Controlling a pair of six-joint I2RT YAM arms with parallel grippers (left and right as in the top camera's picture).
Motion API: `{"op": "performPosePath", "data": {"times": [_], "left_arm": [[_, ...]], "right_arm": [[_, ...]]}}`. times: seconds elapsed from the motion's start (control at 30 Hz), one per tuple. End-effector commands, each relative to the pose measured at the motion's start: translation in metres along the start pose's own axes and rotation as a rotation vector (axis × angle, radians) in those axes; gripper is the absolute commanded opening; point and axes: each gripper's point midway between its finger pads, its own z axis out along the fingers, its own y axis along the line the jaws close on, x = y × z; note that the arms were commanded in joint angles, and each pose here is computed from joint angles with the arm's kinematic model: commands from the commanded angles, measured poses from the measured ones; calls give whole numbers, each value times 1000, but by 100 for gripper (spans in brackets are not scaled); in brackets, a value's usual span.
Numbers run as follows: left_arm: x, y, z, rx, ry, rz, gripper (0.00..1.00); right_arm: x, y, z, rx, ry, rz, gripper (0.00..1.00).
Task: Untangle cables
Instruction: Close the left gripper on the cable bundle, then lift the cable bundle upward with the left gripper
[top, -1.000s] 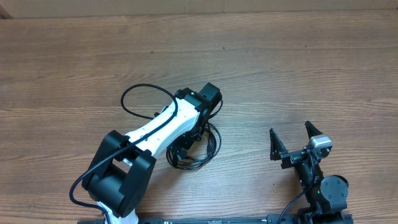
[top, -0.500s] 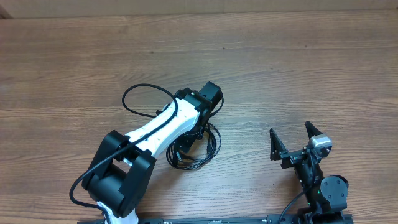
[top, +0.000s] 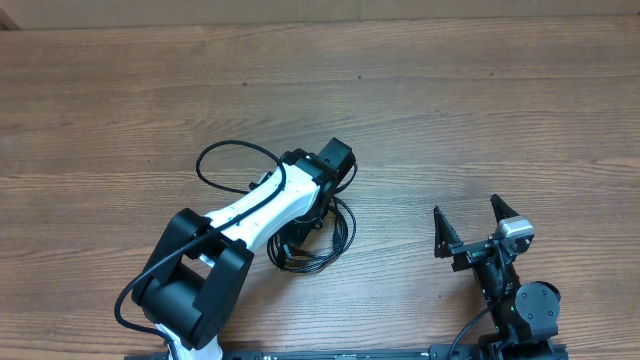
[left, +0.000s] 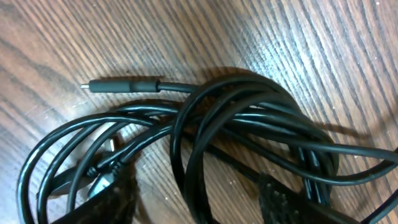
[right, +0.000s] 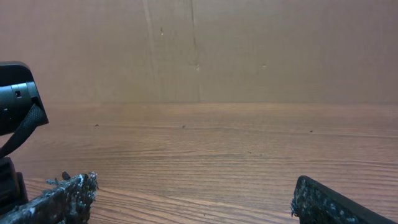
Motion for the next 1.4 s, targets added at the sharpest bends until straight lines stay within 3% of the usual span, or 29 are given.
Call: {"op": "performPosePath", "data": {"times": [0.0, 0.27, 0.43, 0.57, 0.7, 0.97, 1.1, 1.2, 1.3, 1.37], "left_arm": [[-4, 2, 6, -11, -32, 18, 56], [-1, -3, 6, 11, -32, 21, 33], [-1, -3, 6, 11, -33, 21, 34], [-4, -4, 6, 16, -46, 19, 29], [-4, -4, 6, 16, -46, 20, 6], [-6, -5, 5, 17, -54, 65, 4], [-13, -22, -8, 56, -73, 439, 4], [-13, -57, -44, 165, -56, 779, 4], [-3, -90, -98, 321, -71, 1213, 4], [-4, -95, -119, 347, -103, 1389, 4]], "right_arm": [[2, -2, 0, 11, -2, 0, 100], [2, -2, 0, 11, -2, 0, 100], [2, -2, 0, 11, -2, 0, 100], [2, -2, 0, 11, -2, 0, 100], [2, -2, 0, 11, -2, 0, 100], [2, -2, 0, 10, -2, 0, 100], [2, -2, 0, 11, -2, 0, 100], [2, -2, 0, 11, -2, 0, 100], [2, -2, 0, 11, -2, 0, 100], [2, -2, 0, 11, -2, 0, 100]]}}
